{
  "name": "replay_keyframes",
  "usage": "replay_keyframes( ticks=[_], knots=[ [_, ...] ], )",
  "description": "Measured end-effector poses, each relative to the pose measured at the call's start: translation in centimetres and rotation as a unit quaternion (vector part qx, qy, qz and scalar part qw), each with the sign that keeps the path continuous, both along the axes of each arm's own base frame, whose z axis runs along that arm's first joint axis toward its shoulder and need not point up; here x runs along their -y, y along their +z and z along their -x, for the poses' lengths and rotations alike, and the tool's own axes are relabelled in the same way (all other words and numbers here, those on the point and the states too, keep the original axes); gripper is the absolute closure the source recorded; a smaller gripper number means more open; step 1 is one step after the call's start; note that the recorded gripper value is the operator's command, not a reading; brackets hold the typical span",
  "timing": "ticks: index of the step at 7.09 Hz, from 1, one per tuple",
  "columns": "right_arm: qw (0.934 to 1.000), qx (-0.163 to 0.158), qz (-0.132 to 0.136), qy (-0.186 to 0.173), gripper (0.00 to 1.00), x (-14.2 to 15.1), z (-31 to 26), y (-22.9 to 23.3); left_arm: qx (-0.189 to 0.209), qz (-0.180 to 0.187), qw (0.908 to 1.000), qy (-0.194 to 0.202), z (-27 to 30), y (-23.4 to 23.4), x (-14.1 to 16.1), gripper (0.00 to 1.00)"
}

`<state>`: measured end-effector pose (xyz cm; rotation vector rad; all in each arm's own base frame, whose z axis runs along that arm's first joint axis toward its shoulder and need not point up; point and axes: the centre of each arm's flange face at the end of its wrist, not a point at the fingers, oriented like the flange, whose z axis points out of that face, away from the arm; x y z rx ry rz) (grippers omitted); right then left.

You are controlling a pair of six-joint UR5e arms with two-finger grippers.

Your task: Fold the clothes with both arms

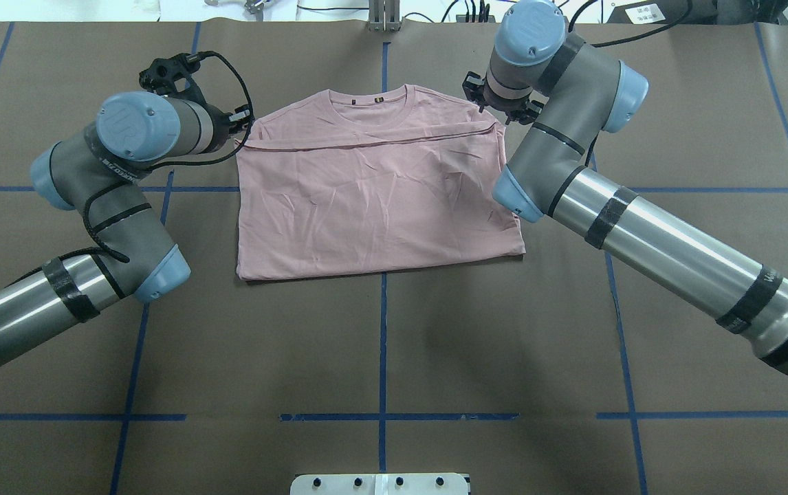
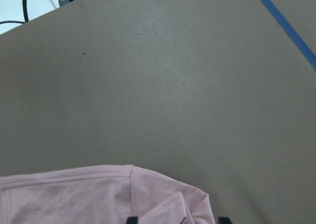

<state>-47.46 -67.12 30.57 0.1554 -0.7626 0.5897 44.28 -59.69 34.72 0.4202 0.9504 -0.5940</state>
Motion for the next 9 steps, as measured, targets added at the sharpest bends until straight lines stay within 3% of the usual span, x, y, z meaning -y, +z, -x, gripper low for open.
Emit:
replay_keyframes(
  ticks=[1,2,3,4,5,9],
  knots=[
    [0.9997,0.018,-0.013,-0.003,0.0,-2.4,-1.4,-0.2,-0.013,-0.006,0.9999,-0.003,0.7,-0.9,-0.4,0.6],
    [0.9989,0.04,-0.024,-0.011,0.0,-6.6,-2.9,0.3,-0.023,-0.009,0.9997,-0.006,1.5,-1.3,-1.0,0.6],
    [0.9978,0.064,-0.015,-0.012,0.1,-11.2,-3.8,1.0,-0.03,-0.008,0.9995,-0.005,2.2,-1.2,-1.7,0.6],
    [0.9962,0.086,0.011,-0.004,0.19,-15.1,-3.7,1.7,-0.037,-0.003,0.9993,-0.003,2.4,-1.2,-2.2,0.6],
    [0.9948,0.097,0.031,0.0,0.19,-17.6,-3.1,2.2,-0.044,0.002,0.999,-0.003,2.5,-1.3,-2.4,0.6],
    [0.9954,0.077,0.056,-0.011,0.26,-21.6,-0.7,5.4,-0.05,0.006,0.9987,-0.004,2.3,-1.5,-2.7,0.6]
  ],
)
